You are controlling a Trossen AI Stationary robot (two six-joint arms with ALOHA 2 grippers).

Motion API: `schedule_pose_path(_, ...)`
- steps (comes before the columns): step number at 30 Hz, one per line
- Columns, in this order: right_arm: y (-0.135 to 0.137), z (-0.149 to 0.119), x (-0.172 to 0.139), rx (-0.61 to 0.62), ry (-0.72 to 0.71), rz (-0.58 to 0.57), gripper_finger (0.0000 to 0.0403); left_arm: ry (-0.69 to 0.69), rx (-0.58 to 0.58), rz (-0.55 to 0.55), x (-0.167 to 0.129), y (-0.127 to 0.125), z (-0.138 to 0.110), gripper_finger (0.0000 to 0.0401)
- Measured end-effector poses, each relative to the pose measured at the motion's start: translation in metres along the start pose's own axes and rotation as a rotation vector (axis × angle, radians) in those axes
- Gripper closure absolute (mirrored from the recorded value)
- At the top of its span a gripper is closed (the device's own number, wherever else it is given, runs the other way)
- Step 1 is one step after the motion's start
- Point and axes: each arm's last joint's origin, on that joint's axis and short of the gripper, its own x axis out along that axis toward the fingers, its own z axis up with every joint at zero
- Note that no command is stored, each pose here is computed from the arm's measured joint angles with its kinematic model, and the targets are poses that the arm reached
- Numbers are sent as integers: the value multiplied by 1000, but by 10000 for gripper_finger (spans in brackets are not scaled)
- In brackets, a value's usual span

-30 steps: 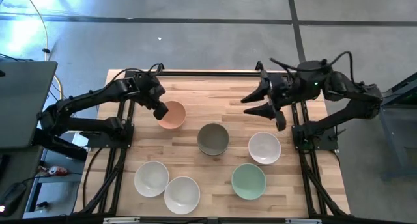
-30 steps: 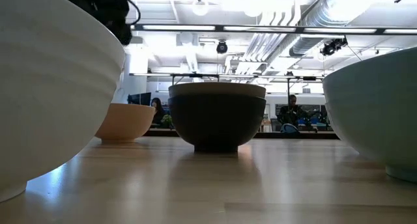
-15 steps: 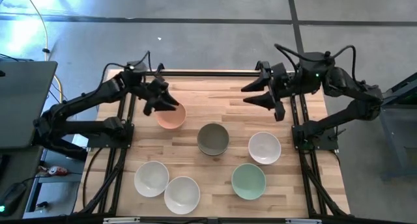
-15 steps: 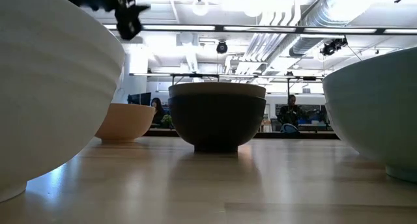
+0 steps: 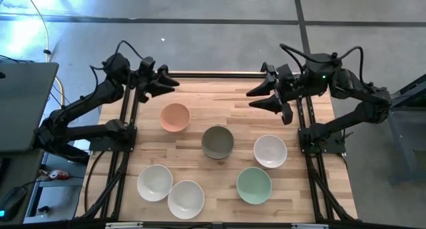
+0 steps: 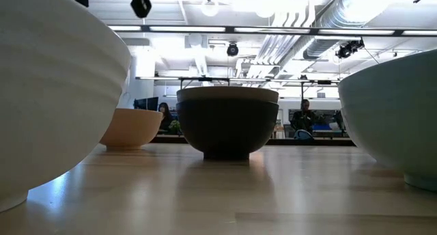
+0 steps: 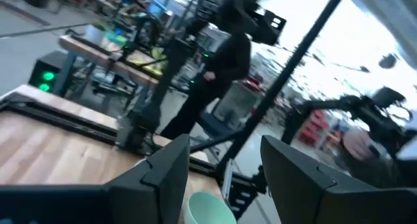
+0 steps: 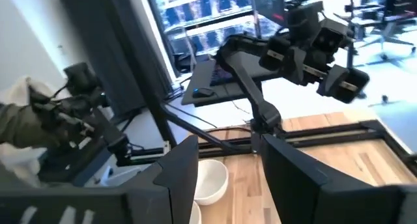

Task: Nest bowls inside each other
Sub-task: Stack the orange bowl on the gray bowl

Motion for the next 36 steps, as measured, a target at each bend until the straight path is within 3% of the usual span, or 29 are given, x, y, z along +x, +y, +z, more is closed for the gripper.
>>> schedule_pose_path(5,-2,-6,-2,58,58,-57,245,43,-169,113,-12,16,-7,221)
schedule_pose_path(9,-4,-11,-6,112,103,-116,245,95,-233,235,-20,27,-19,221)
schedule_pose_path(19,-3,-18,-20,180,164,-148,245,190,-265,421,-29,36,-38,221)
schedule_pose_path(29,-5,-29,-27,234,269,-232,245,386,-276,762,-52,43,-63,221)
schedule_pose_path(36,-5,-29,-27,234,272,-234,245,470,-323,894,-58,42,-73,221)
